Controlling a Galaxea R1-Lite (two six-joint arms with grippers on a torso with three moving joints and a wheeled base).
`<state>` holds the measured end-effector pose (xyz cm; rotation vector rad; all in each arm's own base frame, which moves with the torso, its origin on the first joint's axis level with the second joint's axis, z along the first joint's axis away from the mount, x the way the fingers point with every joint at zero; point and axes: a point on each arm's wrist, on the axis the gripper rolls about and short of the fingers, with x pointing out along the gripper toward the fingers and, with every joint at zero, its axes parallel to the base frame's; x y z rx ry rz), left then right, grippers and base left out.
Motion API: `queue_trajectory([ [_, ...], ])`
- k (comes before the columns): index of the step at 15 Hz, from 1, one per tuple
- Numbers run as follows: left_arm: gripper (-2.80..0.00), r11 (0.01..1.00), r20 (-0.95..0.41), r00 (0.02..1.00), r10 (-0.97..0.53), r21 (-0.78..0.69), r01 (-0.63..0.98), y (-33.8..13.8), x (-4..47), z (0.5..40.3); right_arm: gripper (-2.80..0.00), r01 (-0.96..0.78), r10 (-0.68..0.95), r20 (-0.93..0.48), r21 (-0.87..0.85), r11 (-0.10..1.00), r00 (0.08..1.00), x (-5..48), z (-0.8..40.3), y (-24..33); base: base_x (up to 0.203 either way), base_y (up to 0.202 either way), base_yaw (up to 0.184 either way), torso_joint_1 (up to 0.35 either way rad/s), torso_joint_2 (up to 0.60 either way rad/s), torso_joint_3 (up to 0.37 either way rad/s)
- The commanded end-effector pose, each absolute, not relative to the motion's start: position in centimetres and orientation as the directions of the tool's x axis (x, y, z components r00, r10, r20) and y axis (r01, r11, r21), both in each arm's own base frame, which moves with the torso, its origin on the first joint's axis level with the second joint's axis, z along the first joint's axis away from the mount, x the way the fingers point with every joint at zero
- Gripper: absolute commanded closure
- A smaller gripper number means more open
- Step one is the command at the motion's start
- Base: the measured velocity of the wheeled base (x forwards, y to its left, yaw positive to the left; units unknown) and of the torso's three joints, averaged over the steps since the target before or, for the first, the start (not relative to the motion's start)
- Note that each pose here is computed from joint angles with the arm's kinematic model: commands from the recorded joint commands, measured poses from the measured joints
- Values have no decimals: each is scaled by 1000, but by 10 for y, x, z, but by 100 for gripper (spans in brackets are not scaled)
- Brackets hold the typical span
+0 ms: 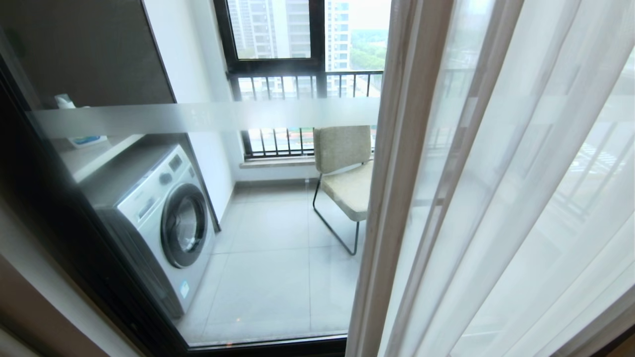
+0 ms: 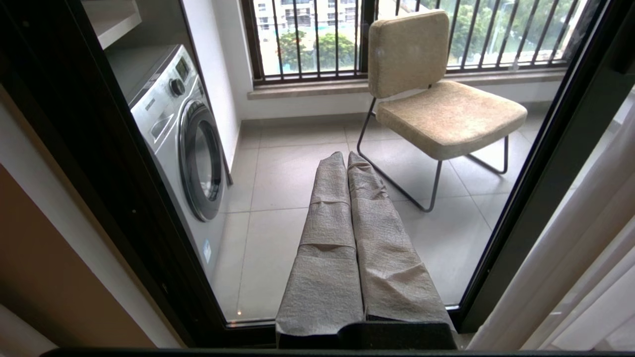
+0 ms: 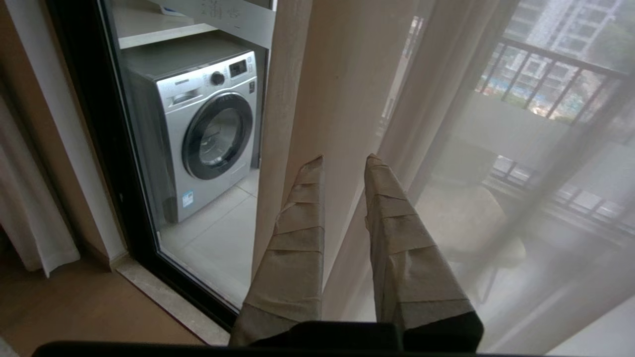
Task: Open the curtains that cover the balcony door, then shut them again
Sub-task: Pull the inner curtains open on both sides
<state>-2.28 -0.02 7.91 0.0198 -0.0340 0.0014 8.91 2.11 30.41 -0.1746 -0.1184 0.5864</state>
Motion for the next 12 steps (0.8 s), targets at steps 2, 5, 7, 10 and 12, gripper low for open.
queue_trajectory([
  [2,0,1000,35,999,2,20,-2,0,-23,79,-280,-645,654,5,-159,748,757,129,308,41,0,0,0,0,0,0],
  [5,0,1000,35,999,2,20,-2,0,-23,79,-280,-673,680,0,-137,726,733,165,313,56,0,0,0,0,0,0],
  [7,0,1000,35,999,2,20,-2,0,-23,79,-280,-681,688,5,-133,720,726,190,317,65,0,0,0,0,0,0],
  [10,0,1000,35,999,2,20,-2,0,-23,79,-280,-712,717,5,-115,693,697,217,323,83,0,0,0,0,0,0],
  [12,0,1000,35,999,2,20,-2,0,-23,79,-280,-725,730,0,-111,680,684,235,324,97,0,0,0,0,0,0],
])
